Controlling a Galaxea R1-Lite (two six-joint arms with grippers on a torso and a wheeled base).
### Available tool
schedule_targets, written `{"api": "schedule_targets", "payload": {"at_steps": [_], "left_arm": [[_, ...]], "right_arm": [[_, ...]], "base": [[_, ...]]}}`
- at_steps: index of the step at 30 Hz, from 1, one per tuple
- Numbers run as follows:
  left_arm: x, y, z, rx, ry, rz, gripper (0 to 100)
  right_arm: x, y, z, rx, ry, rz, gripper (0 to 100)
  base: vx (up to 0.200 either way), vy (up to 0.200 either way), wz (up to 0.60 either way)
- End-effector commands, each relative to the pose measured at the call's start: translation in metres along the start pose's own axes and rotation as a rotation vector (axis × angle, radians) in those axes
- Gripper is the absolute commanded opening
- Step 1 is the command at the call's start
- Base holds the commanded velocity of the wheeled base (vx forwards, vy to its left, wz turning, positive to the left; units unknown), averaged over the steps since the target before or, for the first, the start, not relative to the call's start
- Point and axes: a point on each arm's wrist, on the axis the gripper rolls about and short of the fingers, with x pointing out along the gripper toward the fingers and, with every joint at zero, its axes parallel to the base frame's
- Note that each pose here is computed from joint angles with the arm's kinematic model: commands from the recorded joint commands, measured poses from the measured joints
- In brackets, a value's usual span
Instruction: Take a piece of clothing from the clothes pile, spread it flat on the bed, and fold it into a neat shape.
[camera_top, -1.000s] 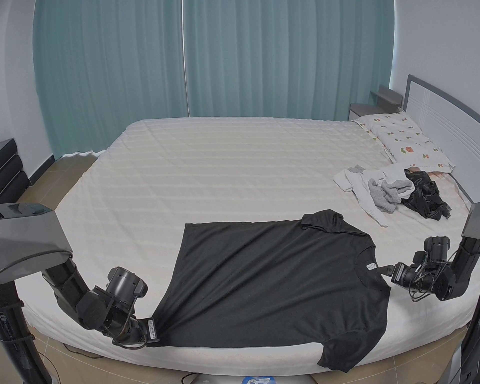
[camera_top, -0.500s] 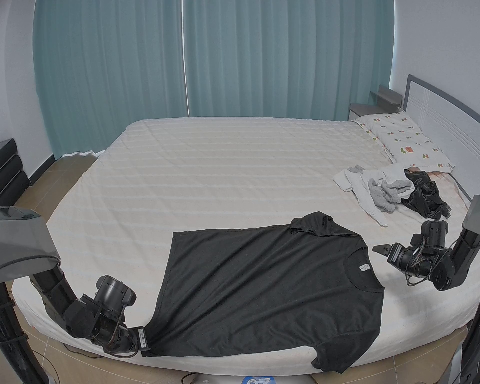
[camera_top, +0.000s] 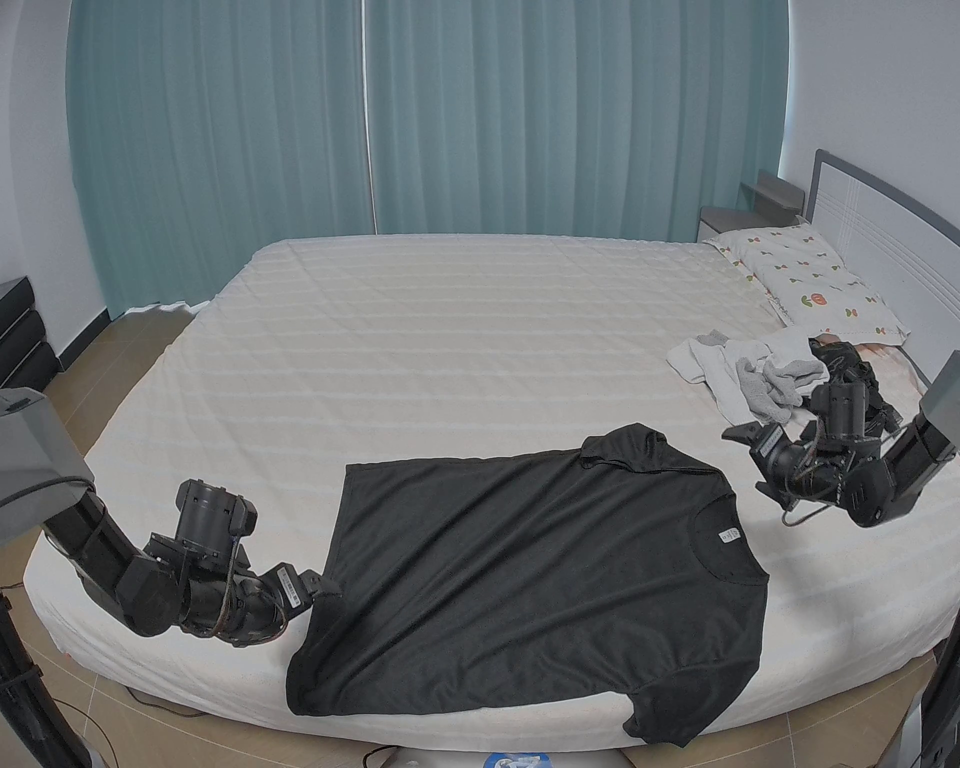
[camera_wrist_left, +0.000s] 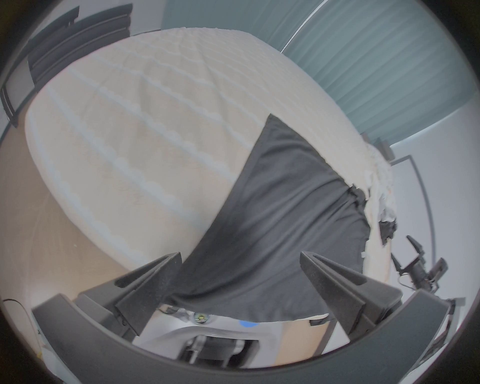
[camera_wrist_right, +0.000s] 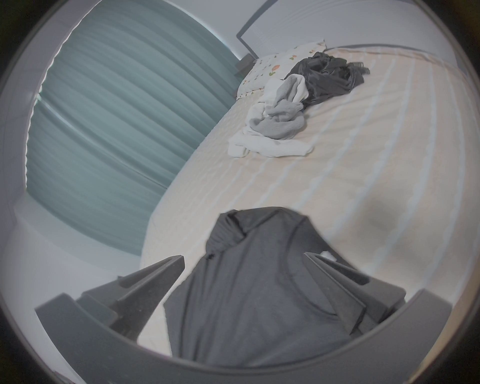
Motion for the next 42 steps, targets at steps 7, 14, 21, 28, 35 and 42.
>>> {"api": "schedule_targets", "payload": {"at_steps": [7,14,21,28,35,42], "left_arm": [[0.012,-0.013,0.017,-0.141,0.026,-0.247,100],[0.018,-0.007,0.012,-0.138,0.020,-0.256,100],[0.018,-0.006,0.011,-0.141,0.022,-0.251,100],[0.019,-0.006,0.010,-0.139,0.025,-0.250,100],[0.018,-0.005,0.009,-0.140,0.028,-0.246,100],[0.018,-0.005,0.008,-0.139,0.029,-0.246,100]], "right_arm": [[0.100,0.045,-0.043,0.085,0.110,0.048,100],[0.149,0.046,-0.054,0.076,0.148,0.000,100],[0.178,0.044,-0.054,0.078,0.140,-0.025,100],[0.184,0.042,-0.053,0.080,0.148,-0.041,100],[0.195,0.039,-0.052,0.089,0.126,-0.023,100],[0.210,0.039,-0.048,0.086,0.061,0.002,100]], "base": [[0.000,0.000,0.00],[0.000,0.000,0.00],[0.000,0.000,0.00],[0.000,0.000,0.00],[0.000,0.000,0.00],[0.000,0.000,0.00]]}}
